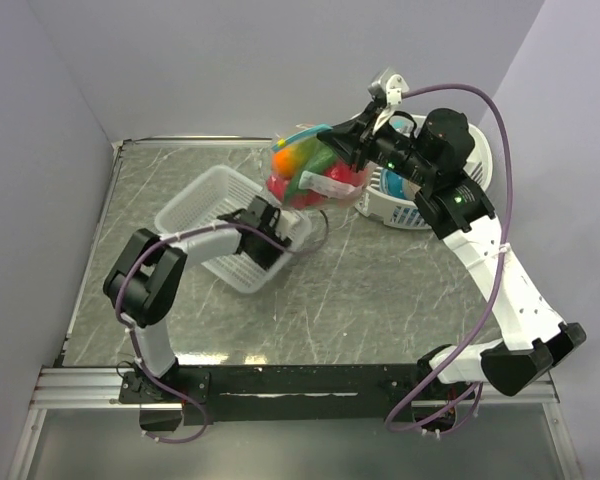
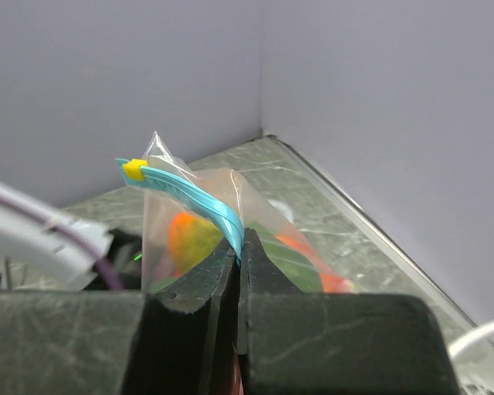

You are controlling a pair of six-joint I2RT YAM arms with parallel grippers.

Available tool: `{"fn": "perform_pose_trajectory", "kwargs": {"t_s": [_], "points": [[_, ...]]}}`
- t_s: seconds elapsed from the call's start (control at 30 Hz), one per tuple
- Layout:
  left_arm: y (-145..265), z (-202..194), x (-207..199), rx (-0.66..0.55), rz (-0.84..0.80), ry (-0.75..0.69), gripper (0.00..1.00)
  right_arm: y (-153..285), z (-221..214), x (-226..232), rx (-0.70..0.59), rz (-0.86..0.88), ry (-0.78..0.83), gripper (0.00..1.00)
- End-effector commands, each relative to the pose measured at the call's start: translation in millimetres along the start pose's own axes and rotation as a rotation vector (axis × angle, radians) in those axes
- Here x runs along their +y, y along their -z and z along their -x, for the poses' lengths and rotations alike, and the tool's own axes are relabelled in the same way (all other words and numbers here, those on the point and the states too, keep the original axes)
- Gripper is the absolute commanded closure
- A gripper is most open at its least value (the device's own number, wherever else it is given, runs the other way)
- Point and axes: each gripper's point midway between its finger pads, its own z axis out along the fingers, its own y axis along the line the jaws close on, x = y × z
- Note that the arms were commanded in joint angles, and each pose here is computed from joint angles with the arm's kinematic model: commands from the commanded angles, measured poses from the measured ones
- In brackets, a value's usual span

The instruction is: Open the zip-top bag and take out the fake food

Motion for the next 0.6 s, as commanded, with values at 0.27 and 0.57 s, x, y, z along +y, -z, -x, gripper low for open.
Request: {"fn": "perform_pose_trajectory", "kwargs": {"t_s": [0.27,0.57], "points": [[86.2,-57.2,-199.0,0.146,-0.497,-0.530,0.25,38.3,103.6,-37.9,-0.277,-0.251,0.082,0.99],[143.1,96.2,-77.7,-0.231,-0.091,-0.298,0.01,43.7,97.6,-69.3,-0.270,-0.402,0.072,0.99]]}}
